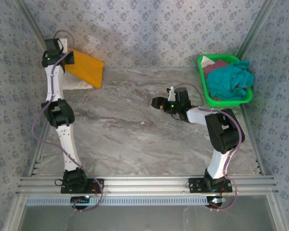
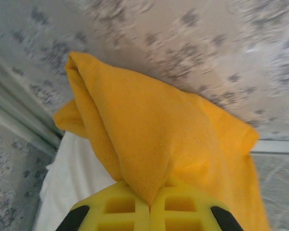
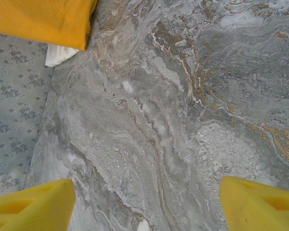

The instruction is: Fold and stack the t-shirts

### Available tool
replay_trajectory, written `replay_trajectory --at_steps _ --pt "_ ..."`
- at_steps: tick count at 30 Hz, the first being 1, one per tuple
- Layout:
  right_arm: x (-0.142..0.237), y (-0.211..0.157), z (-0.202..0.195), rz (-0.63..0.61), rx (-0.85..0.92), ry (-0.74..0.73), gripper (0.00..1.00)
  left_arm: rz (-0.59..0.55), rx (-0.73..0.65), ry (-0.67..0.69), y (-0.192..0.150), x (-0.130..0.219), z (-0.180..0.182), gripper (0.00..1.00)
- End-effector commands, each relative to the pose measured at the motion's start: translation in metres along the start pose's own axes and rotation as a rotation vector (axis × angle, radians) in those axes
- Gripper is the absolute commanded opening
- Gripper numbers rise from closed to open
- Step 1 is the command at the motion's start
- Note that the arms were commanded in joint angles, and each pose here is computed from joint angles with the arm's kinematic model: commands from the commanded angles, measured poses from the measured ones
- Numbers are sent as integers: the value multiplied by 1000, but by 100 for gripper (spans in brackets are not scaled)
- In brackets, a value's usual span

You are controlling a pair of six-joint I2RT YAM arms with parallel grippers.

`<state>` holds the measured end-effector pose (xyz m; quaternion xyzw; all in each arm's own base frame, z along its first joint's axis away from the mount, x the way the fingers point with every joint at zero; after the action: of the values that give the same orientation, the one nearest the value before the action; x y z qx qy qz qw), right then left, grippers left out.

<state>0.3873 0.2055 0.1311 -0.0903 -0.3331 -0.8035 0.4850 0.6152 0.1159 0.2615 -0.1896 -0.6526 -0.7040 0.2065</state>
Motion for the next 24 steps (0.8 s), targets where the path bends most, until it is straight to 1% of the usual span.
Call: replay_trajectory --at_steps 1,4,5,6,7,8,9,10,11,13,14,15,16,20,23,24 --pt "1 7 11 -2 -4 23 80 -64 19 98 7 -2 33 0" --pt "3 8 13 -3 5 17 80 -56 69 177 -4 -8 58 0" --pt "4 8 14 -3 8 17 80 -54 82 216 -7 -10 66 9" --pt "4 8 15 -4 9 19 80 -50 84 254 -10 -12 72 25" --pt "4 9 16 -5 10 23 80 -43 73 287 -13 -14 76 28" --pt "4 9 16 -4 11 24 80 -37 71 319 -14 -15 78 38" --pt "4 9 17 -4 14 27 80 -36 82 360 -14 -13 83 57" --pt "4 9 17 -5 15 25 80 -31 97 402 -14 -10 86 64" --pt "3 9 17 -2 15 25 80 -20 114 451 -14 -3 91 63" --pt "3 10 18 -5 22 24 80 -11 153 553 -6 17 96 66" --pt "3 11 18 -7 24 19 80 -6 170 590 -2 28 96 70" --pt "3 12 18 -10 25 15 80 -6 188 606 2 38 95 76" --pt "4 13 18 -14 26 15 80 -8 205 601 6 45 93 79" --pt "11 18 20 -38 93 -18 81 -58 204 433 17 61 58 83" --pt "21 25 24 -70 156 -60 82 -188 182 300 9 83 18 86" --pt "26 27 26 -85 182 -80 82 -229 175 248 0 93 3 88"
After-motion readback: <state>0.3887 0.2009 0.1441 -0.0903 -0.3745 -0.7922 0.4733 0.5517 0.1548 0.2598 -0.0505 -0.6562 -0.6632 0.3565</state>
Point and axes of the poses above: each hand's point on the last joint's axis, 136 mm out from that joint toward the fingers, its own x axis back along the fingers, its own z axis along the line the jaws close on, y = z × x, the point moved 6 cm from there along x, back along the fingers, and after that the axes turned 5 degrees about -x, right-handed, at the moved point
